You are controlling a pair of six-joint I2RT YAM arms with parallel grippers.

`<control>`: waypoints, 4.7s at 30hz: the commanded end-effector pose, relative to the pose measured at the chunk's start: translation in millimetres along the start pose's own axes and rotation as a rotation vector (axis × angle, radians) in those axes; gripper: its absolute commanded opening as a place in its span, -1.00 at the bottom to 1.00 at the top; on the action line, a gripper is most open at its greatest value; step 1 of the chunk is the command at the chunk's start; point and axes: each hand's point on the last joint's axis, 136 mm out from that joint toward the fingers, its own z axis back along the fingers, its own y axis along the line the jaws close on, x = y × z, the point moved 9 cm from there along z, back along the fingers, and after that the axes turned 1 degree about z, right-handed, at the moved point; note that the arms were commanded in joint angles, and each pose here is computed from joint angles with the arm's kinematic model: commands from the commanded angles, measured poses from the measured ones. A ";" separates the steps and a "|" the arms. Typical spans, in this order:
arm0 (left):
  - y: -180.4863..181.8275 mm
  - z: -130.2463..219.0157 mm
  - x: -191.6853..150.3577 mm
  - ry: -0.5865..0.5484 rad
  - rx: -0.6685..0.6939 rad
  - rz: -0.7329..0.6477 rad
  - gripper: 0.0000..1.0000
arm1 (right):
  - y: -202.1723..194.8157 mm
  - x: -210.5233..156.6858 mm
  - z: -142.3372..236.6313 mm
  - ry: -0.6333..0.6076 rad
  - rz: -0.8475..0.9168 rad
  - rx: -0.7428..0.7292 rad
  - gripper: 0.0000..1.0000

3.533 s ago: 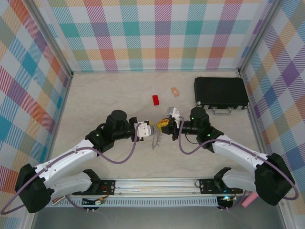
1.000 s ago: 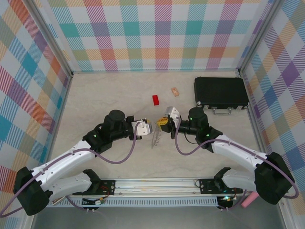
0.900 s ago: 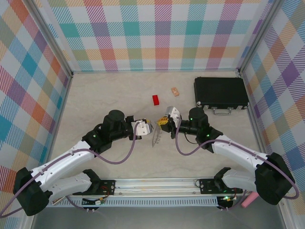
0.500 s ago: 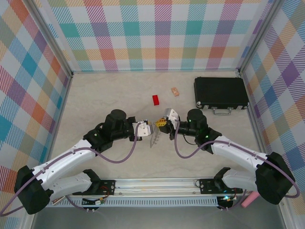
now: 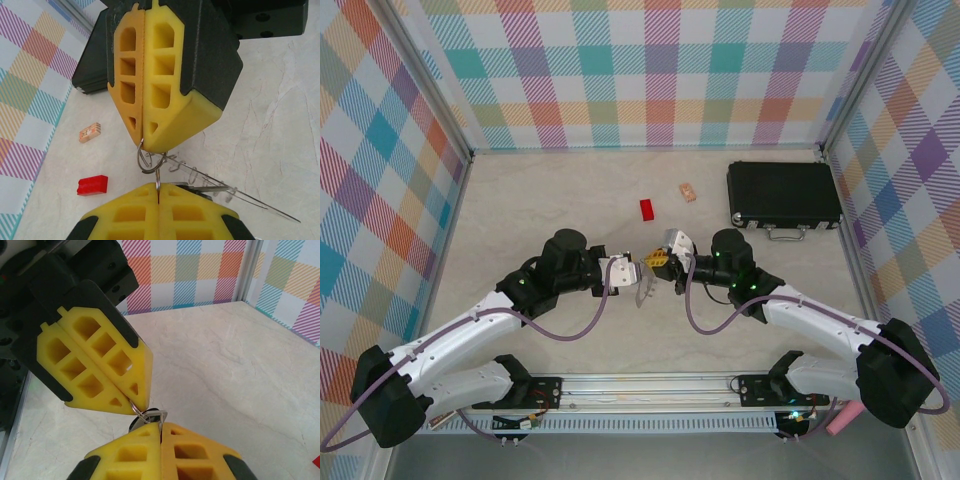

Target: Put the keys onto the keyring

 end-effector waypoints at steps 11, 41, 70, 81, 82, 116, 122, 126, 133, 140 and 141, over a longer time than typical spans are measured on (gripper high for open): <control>12.1 6.6 14.3 -0.050 0.074 -0.010 -1.00 | 5.3 5.5 -4.2 -0.023 0.047 0.044 -1.00; 9.0 4.3 10.7 -0.041 0.059 0.000 -1.00 | 9.7 6.5 -4.5 -0.031 0.051 0.080 -1.00; 12.7 3.5 0.1 0.054 0.130 0.017 -1.00 | 1.3 8.7 2.4 -0.033 0.069 -0.067 -1.00; 7.9 3.1 6.0 -0.005 0.061 0.003 -1.00 | 4.8 8.4 1.8 -0.044 0.074 -0.024 -1.00; 7.5 3.0 6.3 -0.008 0.057 0.003 -1.00 | 4.8 8.6 1.3 -0.044 0.072 -0.021 -1.00; 3.7 2.1 10.3 -0.035 0.013 -0.001 -1.00 | 5.0 8.5 -0.8 -0.041 0.057 -0.005 -1.00; 3.4 2.3 10.6 -0.038 0.011 -0.001 -1.00 | 5.3 8.4 -0.6 -0.042 0.057 -0.001 -1.00; 3.8 1.6 11.7 -0.042 0.008 -0.002 -1.00 | 5.9 8.1 -1.1 -0.042 0.056 0.007 -1.00; 3.3 1.5 10.9 -0.042 0.008 0.000 -1.00 | 4.8 8.3 -1.0 -0.038 0.053 -0.008 -1.00; 1.8 3.7 9.9 -0.042 0.013 0.000 -1.00 | 1.5 9.0 -1.1 -0.021 0.038 -0.038 -1.00; 1.8 3.6 10.1 -0.042 0.014 -0.001 -1.00 | 1.6 9.3 -1.1 -0.023 0.039 -0.034 -1.00</control>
